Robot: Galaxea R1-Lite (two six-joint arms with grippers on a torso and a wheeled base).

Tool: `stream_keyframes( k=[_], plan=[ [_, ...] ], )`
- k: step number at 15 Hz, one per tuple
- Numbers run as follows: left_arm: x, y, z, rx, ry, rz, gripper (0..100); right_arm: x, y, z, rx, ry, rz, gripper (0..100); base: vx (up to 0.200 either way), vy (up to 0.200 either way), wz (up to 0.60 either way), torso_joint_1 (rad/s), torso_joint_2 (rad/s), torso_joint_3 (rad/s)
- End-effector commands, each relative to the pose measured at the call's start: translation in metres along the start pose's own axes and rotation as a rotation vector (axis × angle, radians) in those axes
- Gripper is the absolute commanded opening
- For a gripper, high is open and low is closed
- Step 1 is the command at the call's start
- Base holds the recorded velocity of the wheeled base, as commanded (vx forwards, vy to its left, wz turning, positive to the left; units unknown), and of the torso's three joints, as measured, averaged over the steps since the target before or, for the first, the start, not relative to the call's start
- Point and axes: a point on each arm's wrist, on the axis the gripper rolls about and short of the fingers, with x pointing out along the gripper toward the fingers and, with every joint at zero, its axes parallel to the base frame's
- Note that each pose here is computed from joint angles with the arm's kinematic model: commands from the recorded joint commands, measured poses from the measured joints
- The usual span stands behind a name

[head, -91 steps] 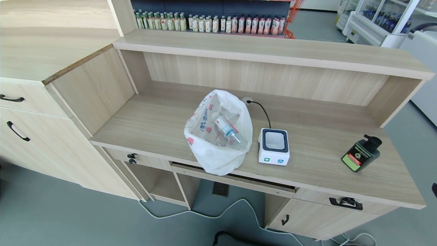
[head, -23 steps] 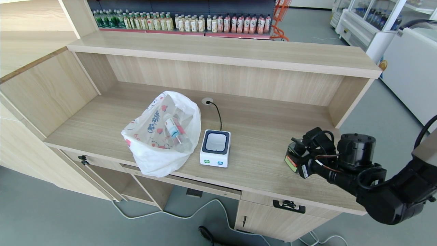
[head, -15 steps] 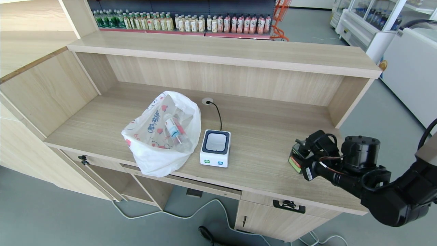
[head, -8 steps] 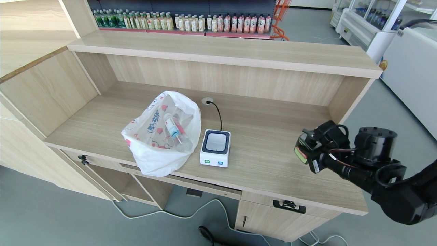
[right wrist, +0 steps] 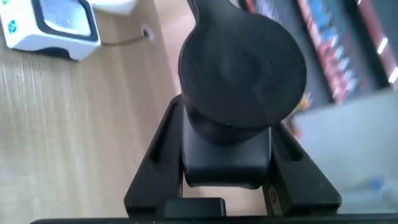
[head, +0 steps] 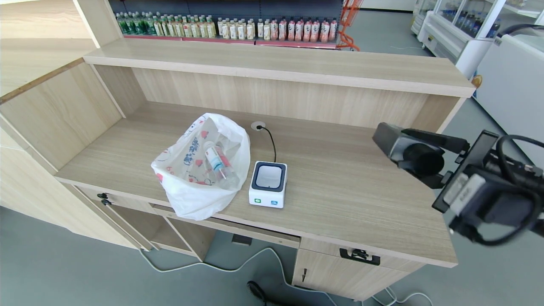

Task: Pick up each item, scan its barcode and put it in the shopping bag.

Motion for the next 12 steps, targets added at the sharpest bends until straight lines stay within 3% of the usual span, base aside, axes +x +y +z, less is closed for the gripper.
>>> stream_keyframes(
  k=[1, 2, 4, 5, 7, 9, 12],
  plan=[
    [0.000, 0.000, 0.000, 0.000, 0.001, 0.000, 100, -0.019, -0.028, 0.029, -0.478, -0.357, -0.142, 0, 0.000, 0.000, 0.00, 0.000, 0.00, 0.000],
    [0.000, 0.000, 0.000, 0.000, 0.001, 0.000, 100, -0.021, -0.030, 0.034, -0.572, -0.415, -0.178, 0, 0.000, 0.000, 0.00, 0.000, 0.00, 0.000],
    [0.000, 0.000, 0.000, 0.000, 0.001, 0.000, 100, -0.032, -0.025, 0.061, -0.825, -0.683, -0.327, 0, 0.000, 0.000, 0.00, 0.000, 0.00, 0.000],
    [0.000, 0.000, 0.000, 0.000, 0.001, 0.000, 100, -0.037, -0.020, 0.066, -0.863, -0.724, -0.355, 0, 0.000, 0.000, 0.00, 0.000, 0.00, 0.000],
    [0.000, 0.000, 0.000, 0.000, 0.001, 0.000, 100, -0.044, -0.017, 0.071, -0.940, -0.762, -0.404, 0, 0.000, 0.000, 0.00, 0.000, 0.00, 0.000],
    [0.000, 0.000, 0.000, 0.000, 0.001, 0.000, 100, -0.060, -0.022, 0.073, -1.009, -0.747, -0.433, 0, 0.000, 0.000, 0.00, 0.000, 0.00, 0.000],
    [0.000, 0.000, 0.000, 0.000, 0.001, 0.000, 100, -0.074, -0.022, 0.073, -1.032, -0.746, -0.390, 0, 0.000, 0.000, 0.00, 0.000, 0.00, 0.000]
  ],
)
